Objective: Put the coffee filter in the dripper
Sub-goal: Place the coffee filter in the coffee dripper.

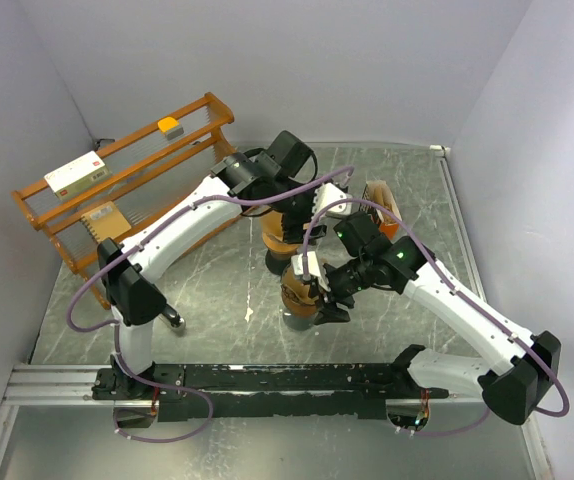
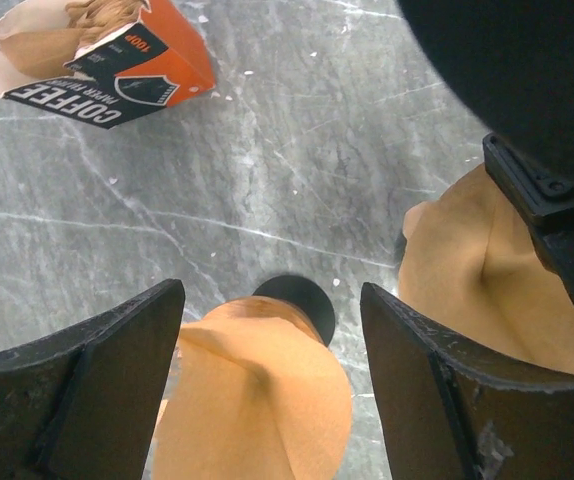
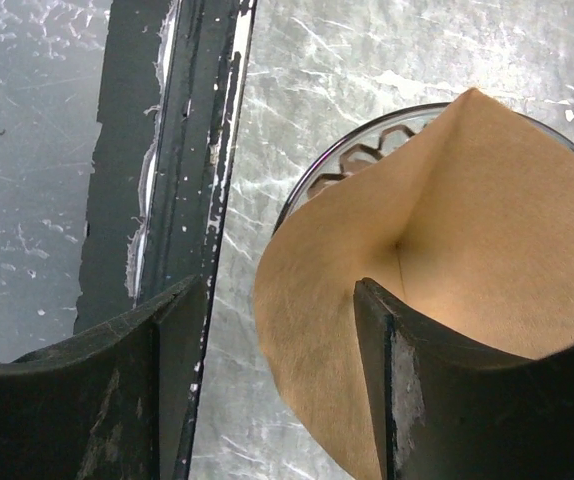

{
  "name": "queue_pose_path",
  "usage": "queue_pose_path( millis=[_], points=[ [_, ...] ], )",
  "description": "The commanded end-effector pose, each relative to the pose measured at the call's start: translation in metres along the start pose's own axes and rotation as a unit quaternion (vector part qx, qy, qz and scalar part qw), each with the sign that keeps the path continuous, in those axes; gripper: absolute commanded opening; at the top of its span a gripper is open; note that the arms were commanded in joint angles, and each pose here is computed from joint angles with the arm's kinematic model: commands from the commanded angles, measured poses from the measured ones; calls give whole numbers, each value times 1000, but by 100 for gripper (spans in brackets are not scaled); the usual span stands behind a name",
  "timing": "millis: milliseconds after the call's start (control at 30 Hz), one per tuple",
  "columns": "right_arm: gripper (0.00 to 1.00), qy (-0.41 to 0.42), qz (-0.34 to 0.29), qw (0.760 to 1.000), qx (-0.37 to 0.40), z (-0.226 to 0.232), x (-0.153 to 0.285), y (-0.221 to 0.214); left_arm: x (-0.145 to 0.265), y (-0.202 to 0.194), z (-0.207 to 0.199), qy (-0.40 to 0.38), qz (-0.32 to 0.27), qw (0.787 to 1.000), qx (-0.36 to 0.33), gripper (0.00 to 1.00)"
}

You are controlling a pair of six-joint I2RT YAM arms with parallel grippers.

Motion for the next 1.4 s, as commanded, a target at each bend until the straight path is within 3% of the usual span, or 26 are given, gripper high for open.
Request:
queue_pose_path(
  millis=[0,600,933,1167,1367],
  points=[
    [62,-29,-31,999,33,-16,1,25,-7,-2,-21,-28,31,998,-41,84],
    [68,-27,-37,997,61,-13,6,39,40,24,2,105,-2,994,-34,89],
    [73,-34,-39,997,65,-11,11,41,75,10,10,153,-12,988,-7,91],
    [74,-29,-52,996,72,-5,21,50,109,6,12,171,-51,984,16,92],
    [76,-30,-74,995,67,-1,35,57,127,-6,-2,169,-69,983,24,92]
  ],
)
Point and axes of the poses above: each gripper's point midway between its finger pads, its own x axis back along the fingers, its own z axis along the line the jaws close on, y = z × x, the point moved 3 cm from there along x, back along the fingers, and after that the axes turned 10 degrees about -x, right-handed, at the moved point
